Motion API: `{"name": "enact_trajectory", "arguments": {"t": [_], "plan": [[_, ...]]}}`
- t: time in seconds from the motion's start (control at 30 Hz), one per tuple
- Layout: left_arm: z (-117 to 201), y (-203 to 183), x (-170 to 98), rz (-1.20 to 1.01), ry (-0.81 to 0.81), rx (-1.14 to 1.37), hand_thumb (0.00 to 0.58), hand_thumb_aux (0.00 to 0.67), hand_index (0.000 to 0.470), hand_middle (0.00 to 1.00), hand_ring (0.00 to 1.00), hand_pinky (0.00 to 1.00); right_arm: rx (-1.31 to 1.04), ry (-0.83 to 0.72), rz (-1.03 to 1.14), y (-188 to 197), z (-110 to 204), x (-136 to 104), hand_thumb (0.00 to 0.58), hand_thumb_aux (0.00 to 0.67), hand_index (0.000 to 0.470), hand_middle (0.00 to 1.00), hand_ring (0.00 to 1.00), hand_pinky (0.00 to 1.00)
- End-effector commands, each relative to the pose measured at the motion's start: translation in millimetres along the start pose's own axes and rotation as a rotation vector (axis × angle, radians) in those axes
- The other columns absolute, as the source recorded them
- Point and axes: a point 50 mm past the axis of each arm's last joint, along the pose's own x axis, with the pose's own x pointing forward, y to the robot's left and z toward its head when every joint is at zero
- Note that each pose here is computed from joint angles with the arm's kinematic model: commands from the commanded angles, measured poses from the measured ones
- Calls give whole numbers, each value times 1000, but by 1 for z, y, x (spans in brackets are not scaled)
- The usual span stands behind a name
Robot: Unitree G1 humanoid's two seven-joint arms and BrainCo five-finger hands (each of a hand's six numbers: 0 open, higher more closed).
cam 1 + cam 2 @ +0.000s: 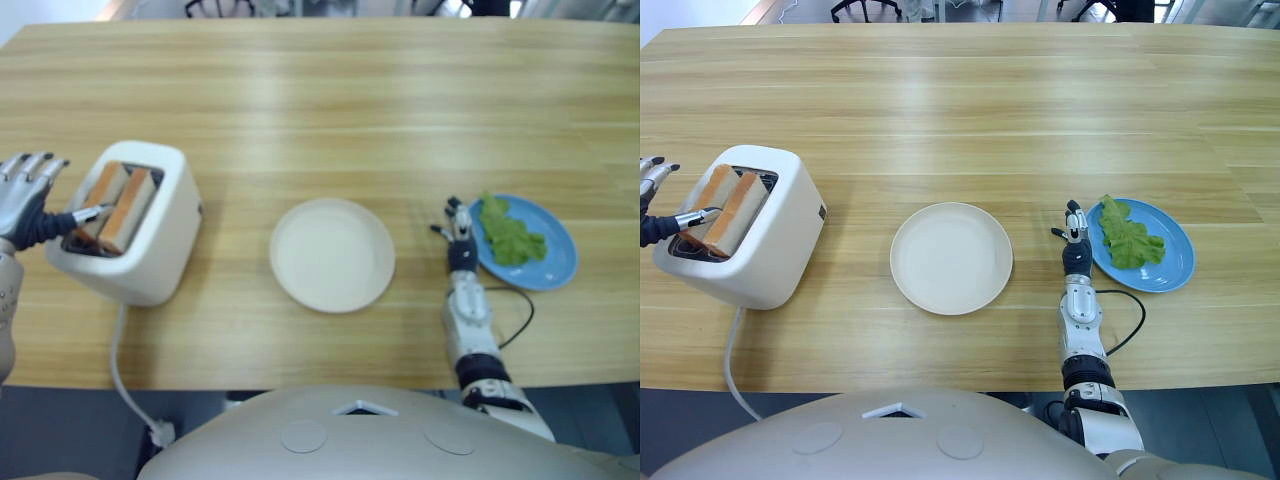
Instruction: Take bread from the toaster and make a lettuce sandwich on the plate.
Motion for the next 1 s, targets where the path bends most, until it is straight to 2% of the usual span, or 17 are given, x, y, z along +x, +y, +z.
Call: {"name": "enact_trajectory", "arguments": {"t": [0.03,0.9,0.97,1.0], "plan": [[-1,-1,-1,6,6,26,0,0,0,0,0,0,-10,67,-5,-3,-11,-7,0,0,0,0,0,0],[2,-34,-3,-187,-11,54,0,0,0,0,0,0,-17,73,-21,-8,-12,-12,0,0,0,0,0,0],[3,-34,-3,-182,-19,48,14,8,5,0,0,0,-17,74,-21,-8,-12,-12,0,0,0,0,0,0],[4,-33,-3,-178,-23,44,241,158,108,0,0,0,-17,74,-21,-8,-12,-12,0,0,0,0,0,0]]}}
